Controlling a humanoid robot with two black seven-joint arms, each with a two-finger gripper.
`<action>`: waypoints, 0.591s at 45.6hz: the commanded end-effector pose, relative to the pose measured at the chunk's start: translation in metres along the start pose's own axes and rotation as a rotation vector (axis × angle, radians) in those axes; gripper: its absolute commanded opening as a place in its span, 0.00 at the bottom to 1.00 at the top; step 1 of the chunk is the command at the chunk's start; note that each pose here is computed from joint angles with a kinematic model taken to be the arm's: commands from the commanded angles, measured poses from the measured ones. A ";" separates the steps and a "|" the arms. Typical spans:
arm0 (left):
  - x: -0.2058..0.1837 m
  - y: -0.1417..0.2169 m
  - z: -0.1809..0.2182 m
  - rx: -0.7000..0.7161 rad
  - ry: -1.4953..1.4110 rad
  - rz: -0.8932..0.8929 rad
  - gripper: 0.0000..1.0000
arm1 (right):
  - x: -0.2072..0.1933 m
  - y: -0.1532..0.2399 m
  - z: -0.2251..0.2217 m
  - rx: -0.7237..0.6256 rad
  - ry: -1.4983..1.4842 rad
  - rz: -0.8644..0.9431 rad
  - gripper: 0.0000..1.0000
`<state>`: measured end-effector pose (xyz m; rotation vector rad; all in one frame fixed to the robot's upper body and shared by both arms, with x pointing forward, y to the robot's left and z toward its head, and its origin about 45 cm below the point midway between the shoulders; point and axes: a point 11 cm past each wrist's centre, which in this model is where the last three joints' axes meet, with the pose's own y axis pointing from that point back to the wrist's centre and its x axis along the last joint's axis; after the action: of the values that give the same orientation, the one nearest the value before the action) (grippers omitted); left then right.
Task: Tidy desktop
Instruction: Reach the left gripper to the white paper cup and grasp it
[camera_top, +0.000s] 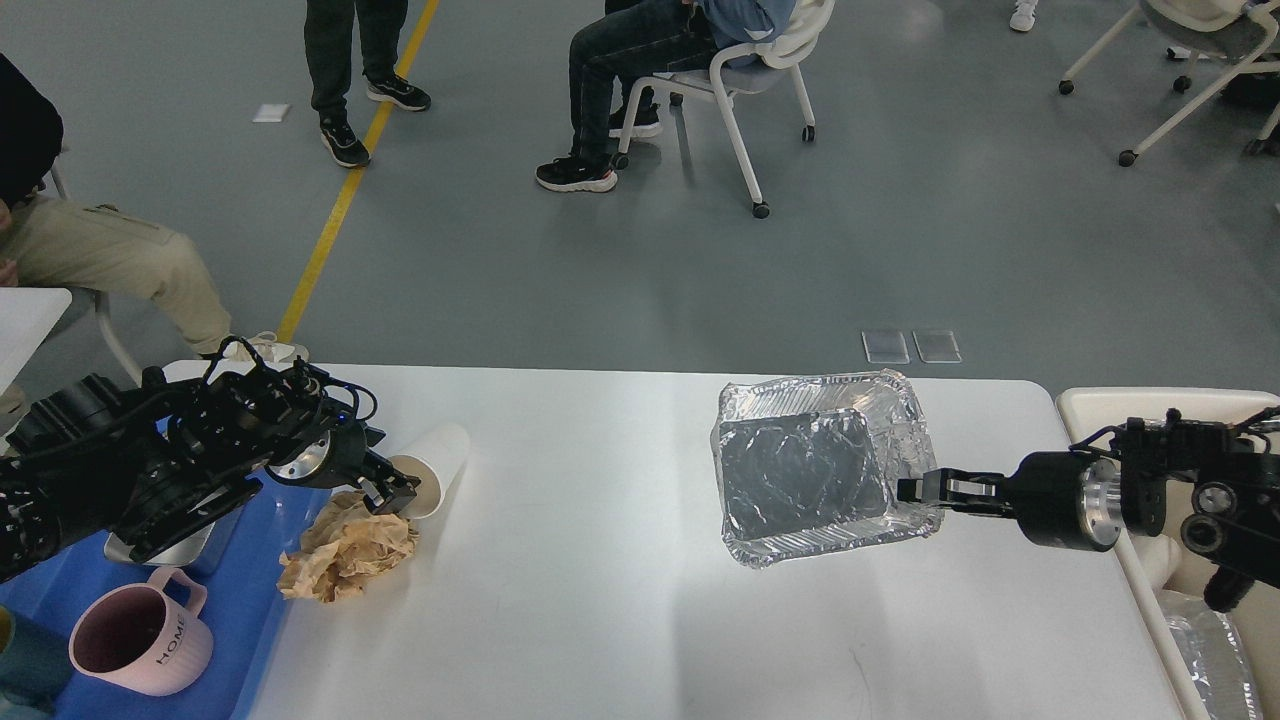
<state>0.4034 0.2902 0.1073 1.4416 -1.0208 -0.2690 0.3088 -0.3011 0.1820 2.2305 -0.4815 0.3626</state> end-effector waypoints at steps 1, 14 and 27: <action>-0.004 0.000 0.002 -0.033 0.001 -0.010 0.19 | 0.000 0.000 0.000 0.000 0.000 -0.001 0.00; -0.007 0.003 0.000 -0.065 0.002 -0.013 0.00 | -0.002 -0.001 0.002 -0.003 -0.005 -0.002 0.00; -0.002 0.007 -0.005 -0.068 -0.001 -0.003 0.00 | -0.002 0.000 0.002 -0.004 -0.005 -0.002 0.00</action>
<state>0.4015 0.2961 0.1117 1.3835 -0.9996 -0.3053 0.3075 -0.3022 0.1795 2.2282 -0.4830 0.3546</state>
